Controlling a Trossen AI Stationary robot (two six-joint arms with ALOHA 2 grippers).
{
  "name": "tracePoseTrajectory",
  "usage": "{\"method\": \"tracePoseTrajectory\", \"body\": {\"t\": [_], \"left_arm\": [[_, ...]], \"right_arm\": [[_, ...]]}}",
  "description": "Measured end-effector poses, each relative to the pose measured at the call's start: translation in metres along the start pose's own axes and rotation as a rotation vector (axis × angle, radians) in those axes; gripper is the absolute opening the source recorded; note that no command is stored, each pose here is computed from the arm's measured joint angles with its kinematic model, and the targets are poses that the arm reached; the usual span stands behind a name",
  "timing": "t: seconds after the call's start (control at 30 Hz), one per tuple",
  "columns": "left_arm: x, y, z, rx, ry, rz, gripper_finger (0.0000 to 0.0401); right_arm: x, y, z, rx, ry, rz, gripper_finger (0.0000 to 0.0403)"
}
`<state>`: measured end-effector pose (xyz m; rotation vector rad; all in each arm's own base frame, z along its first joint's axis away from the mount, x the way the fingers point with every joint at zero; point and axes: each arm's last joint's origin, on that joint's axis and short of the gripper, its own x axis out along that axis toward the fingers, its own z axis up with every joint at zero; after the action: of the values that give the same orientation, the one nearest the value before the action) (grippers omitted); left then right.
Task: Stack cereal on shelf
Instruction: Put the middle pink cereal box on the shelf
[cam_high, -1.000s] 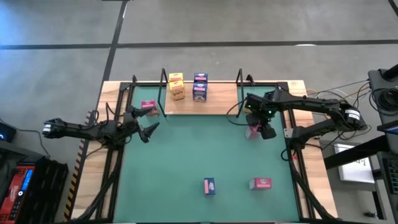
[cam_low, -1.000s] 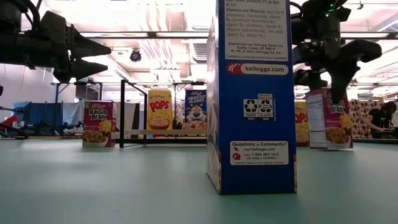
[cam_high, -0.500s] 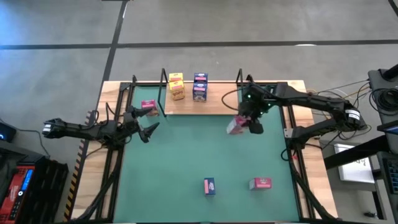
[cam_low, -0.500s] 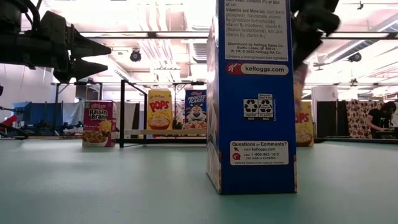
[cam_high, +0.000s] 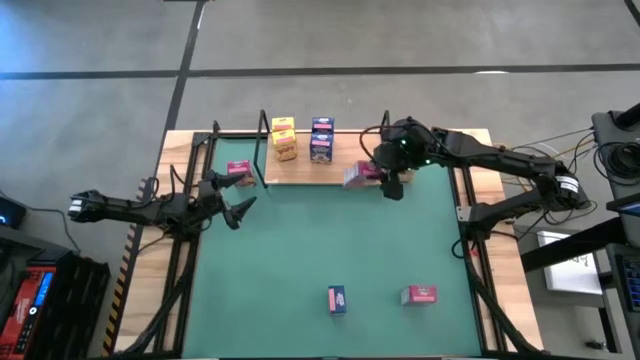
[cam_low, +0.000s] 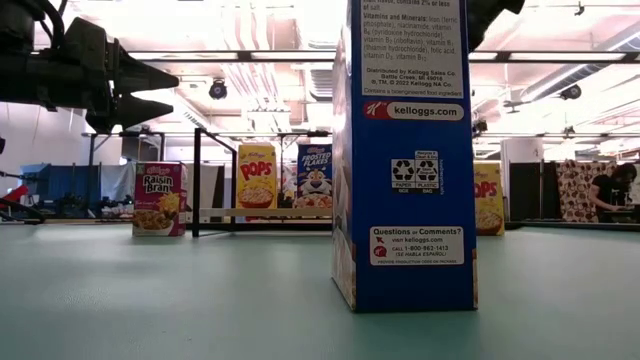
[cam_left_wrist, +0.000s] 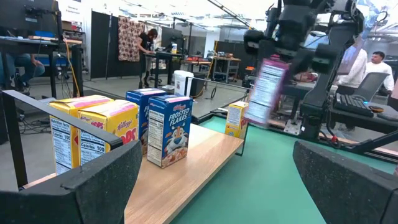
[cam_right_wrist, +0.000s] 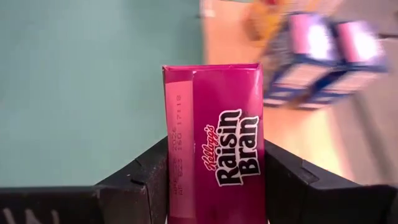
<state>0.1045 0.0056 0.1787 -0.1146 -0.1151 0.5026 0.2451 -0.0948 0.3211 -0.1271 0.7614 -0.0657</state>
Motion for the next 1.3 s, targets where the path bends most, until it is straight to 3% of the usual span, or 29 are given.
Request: {"method": "tracePoseTrajectory", "body": {"t": [0.23, 0.43, 0.83, 0.97, 1.3], "left_arm": [[0.0, 0.0, 0.0, 0.0, 0.0, -0.001, 0.04], [0.0, 0.0, 0.0, 0.0, 0.0, -0.001, 0.04], [0.0, 0.0, 0.0, 0.0, 0.0, 0.0, 0.04], [0.0, 0.0, 0.0, 0.0, -0.001, -0.001, 0.04], [0.0, 0.0, 0.0, 0.0, 0.0, 0.0, 0.04]], "right_arm": [[0.014, -0.011, 0.004, -0.188, 0.041, -0.211, 0.0182], [0.031, -0.028, 0.005, -0.179, 0.125, -0.3, 0.0182], [0.043, -0.07, 0.021, -0.105, 0.323, -0.21, 0.0182], [0.048, -0.091, 0.022, -0.053, 0.297, -0.148, 0.0182], [0.057, -0.123, 0.018, -0.008, 0.319, -0.178, 0.0182]]}}
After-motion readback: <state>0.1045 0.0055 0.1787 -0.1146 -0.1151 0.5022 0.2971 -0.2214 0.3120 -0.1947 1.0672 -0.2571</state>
